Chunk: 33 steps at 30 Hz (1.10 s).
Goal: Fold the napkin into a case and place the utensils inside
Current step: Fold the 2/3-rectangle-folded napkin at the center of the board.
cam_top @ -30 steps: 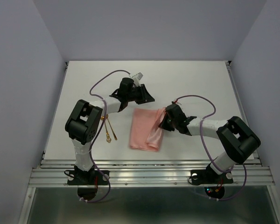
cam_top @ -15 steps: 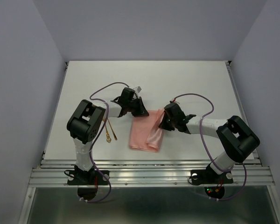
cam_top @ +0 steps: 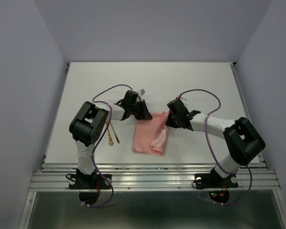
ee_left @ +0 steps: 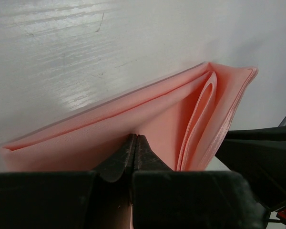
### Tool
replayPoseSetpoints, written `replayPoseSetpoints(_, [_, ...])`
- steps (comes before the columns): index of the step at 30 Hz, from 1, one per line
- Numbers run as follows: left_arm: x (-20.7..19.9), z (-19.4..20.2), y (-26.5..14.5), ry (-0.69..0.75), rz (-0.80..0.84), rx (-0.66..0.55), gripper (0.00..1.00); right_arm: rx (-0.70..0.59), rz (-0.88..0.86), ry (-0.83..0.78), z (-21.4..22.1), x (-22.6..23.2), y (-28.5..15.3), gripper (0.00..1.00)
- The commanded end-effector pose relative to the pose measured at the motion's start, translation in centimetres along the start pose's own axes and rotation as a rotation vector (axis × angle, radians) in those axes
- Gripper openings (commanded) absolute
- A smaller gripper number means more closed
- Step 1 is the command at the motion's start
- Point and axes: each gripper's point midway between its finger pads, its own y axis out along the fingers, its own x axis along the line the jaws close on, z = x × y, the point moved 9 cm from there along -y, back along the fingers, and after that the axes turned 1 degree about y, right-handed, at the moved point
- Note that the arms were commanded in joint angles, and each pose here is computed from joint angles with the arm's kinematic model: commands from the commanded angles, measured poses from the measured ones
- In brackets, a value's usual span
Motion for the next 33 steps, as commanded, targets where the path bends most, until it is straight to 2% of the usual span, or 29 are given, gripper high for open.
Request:
replayPoseSetpoints(1, [0.6, 0.8, 0.0, 0.035, -0.019, 0.020, 0.00, -0.055, 0.017, -0.007, -1.8, 0.8, -0.1, 0.25])
replayPoseSetpoints(4, [0.8, 0.9, 0.2, 0.034, -0.019, 0.028, 0.00, -0.071, 0.013, 0.000, -2.5, 1.0, -0.2, 0.29])
replayPoseSetpoints(7, [0.9, 1.1, 0.4, 0.033, -0.019, 0.034, 0.00, -0.080, 0.010, -0.004, -2.9, 1.4, -0.1, 0.38])
replayPoseSetpoints(16, [1.0, 1.2, 0.5, 0.033, -0.020, 0.044, 0.00, -0.102, 0.020, -0.012, -3.7, 2.0, 0.0, 0.53])
replayPoseSetpoints(25, [1.2, 1.3, 0.8, 0.033, -0.024, 0.049, 0.00, -0.123, 0.028, -0.030, -4.6, 2.6, -0.3, 0.55])
replayPoseSetpoints(33, [1.0, 1.2, 0.8, 0.038, -0.025, 0.050, 0.00, -0.093, 0.087, -0.082, -4.8, 2.7, 0.9, 0.54])
